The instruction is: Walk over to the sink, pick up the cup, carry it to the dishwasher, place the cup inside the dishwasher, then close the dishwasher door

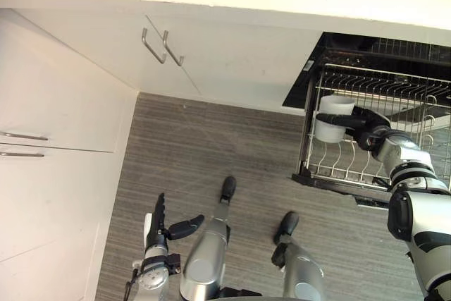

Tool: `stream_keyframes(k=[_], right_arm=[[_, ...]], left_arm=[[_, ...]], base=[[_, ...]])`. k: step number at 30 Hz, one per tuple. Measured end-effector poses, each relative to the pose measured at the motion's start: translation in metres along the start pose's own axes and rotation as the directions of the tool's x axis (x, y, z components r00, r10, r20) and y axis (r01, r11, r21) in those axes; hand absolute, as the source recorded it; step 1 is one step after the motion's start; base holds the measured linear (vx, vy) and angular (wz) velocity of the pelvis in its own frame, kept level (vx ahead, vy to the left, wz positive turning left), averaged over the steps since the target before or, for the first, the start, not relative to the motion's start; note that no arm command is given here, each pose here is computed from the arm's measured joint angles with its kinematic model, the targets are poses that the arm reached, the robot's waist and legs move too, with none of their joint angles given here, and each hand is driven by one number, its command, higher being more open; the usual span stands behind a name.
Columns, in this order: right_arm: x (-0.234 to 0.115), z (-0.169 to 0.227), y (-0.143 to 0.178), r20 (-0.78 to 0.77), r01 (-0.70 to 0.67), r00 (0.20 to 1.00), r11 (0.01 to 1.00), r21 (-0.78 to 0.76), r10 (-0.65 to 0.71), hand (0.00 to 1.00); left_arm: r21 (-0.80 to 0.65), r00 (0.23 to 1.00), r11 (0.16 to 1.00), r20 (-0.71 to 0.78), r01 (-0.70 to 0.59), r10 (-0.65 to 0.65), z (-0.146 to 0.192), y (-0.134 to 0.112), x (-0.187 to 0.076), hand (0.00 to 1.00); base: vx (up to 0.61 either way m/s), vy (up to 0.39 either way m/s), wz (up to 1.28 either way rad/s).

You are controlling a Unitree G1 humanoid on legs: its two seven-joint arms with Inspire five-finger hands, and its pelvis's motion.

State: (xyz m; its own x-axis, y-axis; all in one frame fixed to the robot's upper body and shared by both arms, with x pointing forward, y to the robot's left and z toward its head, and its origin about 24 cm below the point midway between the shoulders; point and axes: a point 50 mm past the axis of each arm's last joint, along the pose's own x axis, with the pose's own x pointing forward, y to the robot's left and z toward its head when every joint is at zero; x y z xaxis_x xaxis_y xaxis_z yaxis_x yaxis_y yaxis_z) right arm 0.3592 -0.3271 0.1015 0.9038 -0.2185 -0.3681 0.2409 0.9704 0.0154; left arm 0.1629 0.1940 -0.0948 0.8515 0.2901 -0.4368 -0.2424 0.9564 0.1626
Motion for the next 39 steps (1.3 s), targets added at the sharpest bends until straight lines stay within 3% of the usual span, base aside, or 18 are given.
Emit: stream_keyframes(k=[13,19,24,31,35,39], right_arm=[[-0.002,0.002,0.002,0.063,-0.086,0.995,0.992,0.098,0.08,1.0],[-0.011,-0.043,0.001,0.036,-0.144,0.989,0.984,0.103,0.141,1.0],[-0.027,-0.08,0.025,0.085,-0.228,0.973,0.954,0.195,0.215,1.0],[-0.072,-0.116,0.05,0.252,-0.285,0.946,0.891,0.354,0.202,1.0],[-0.1,-0.113,0.053,0.394,-0.28,0.911,0.886,0.369,0.123,1.0],[-0.116,-0.098,0.036,0.533,-0.243,0.846,0.908,0.342,0.025,1.0]], left_arm=[[0.025,0.999,1.0,-0.038,0.006,-0.005,-0.009,-0.003,-0.003,1.0],[0.091,0.992,0.995,-0.12,-0.036,0.047,-0.029,0.005,-0.009,1.0],[0.15,0.974,0.985,-0.2,-0.08,0.109,-0.05,0.02,-0.02,1.0],[0.14,0.92,0.974,-0.325,-0.18,0.217,-0.083,0.036,-0.051,1.0],[0.152,0.893,0.966,-0.372,-0.21,0.253,-0.096,0.04,-0.067,1.0],[0.147,0.881,0.962,-0.388,-0.229,0.269,-0.102,0.042,-0.076,1.0]], base=[[0.0,-0.001,0.0],[0.0,0.0,0.0],[-0.02,-0.033,-0.1],[0.02,-0.019,-0.05],[0.06,-0.025,-0.06],[0.03,-0.026,0.11]])
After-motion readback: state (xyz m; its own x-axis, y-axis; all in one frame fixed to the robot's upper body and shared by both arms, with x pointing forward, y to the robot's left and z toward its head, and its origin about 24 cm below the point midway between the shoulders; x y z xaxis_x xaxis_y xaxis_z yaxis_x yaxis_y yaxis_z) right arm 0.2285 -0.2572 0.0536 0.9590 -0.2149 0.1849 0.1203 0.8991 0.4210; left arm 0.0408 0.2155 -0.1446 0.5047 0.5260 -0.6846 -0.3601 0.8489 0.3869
